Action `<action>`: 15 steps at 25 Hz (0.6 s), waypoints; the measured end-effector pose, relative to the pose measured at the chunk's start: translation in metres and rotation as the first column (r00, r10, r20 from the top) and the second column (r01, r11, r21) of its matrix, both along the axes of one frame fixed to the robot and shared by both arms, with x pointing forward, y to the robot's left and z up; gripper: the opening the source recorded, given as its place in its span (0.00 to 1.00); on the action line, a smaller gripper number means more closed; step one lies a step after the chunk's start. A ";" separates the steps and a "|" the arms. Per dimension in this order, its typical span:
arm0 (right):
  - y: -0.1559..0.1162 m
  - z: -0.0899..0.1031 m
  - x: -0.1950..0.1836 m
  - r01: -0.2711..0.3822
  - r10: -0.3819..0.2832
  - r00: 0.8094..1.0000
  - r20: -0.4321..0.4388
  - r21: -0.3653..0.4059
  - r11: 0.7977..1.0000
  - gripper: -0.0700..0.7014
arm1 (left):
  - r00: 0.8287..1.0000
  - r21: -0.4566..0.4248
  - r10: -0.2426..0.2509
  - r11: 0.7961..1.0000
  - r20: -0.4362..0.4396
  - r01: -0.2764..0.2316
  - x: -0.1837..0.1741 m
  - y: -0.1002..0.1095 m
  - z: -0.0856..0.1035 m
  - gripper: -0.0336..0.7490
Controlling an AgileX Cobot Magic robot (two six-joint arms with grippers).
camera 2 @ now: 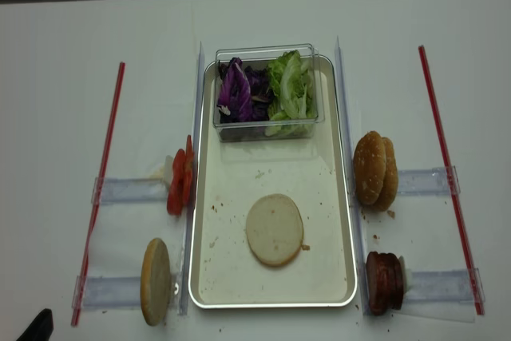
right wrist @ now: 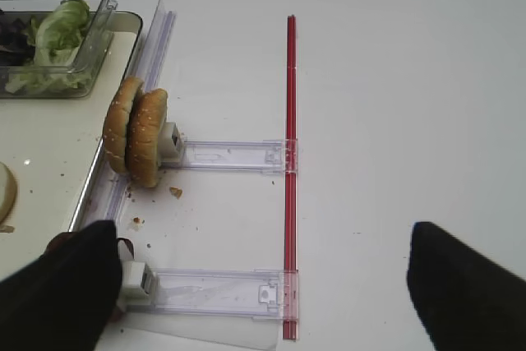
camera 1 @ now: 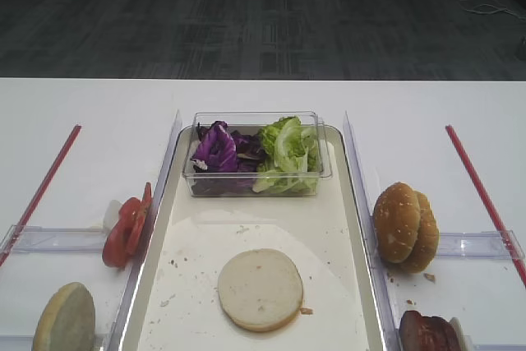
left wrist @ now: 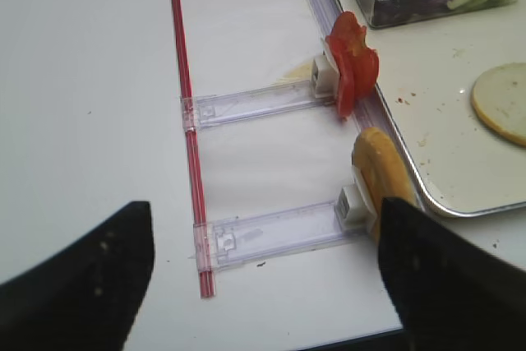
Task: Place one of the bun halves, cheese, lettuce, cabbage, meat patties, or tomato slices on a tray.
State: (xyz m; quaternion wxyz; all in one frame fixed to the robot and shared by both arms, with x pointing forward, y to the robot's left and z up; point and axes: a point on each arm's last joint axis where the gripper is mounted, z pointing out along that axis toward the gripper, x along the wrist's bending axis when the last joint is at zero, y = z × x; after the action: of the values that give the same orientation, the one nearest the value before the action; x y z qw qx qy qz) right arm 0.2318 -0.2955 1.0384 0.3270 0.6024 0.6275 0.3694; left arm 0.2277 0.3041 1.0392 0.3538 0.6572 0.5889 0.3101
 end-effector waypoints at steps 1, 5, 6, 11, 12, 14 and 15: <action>0.000 0.000 0.000 0.000 0.000 1.000 0.000 0.000 1.000 0.99 | 1.000 0.000 0.000 1.000 0.000 0.000 0.000 0.000 0.000 0.77; 0.000 0.000 0.000 0.000 0.000 1.000 0.000 0.000 1.000 0.99 | 1.000 -0.001 0.001 1.000 0.000 -0.001 0.000 0.000 0.000 0.79; 0.000 0.000 0.000 0.000 0.000 1.000 0.000 0.000 1.000 0.99 | 1.000 -0.001 0.001 1.000 0.000 -0.001 0.000 0.000 0.000 0.79; 0.000 0.000 0.000 0.000 0.000 1.000 0.000 0.000 1.000 0.99 | 1.000 -0.001 0.001 1.000 0.000 -0.001 0.000 0.000 0.000 0.78; 0.000 0.000 0.000 0.000 0.000 1.000 0.000 0.000 1.000 0.99 | 1.000 -0.001 0.001 1.000 0.000 -0.001 0.000 0.000 0.000 0.77; 0.000 0.000 0.000 0.000 0.000 1.000 0.000 0.000 1.000 0.99 | 1.000 -0.004 0.003 1.000 0.000 -0.003 0.000 0.000 0.000 0.76; 0.000 0.000 0.000 0.000 0.000 1.000 0.000 0.000 1.000 0.99 | 1.000 -0.007 0.003 1.000 -0.001 -0.003 0.000 0.000 0.000 0.76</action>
State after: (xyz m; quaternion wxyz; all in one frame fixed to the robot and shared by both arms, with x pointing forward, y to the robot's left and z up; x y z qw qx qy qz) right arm 0.2318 -0.2955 1.0384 0.3270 0.6024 0.6275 0.3694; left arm 0.2277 0.3040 1.0392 0.3554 0.6554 0.5909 0.3083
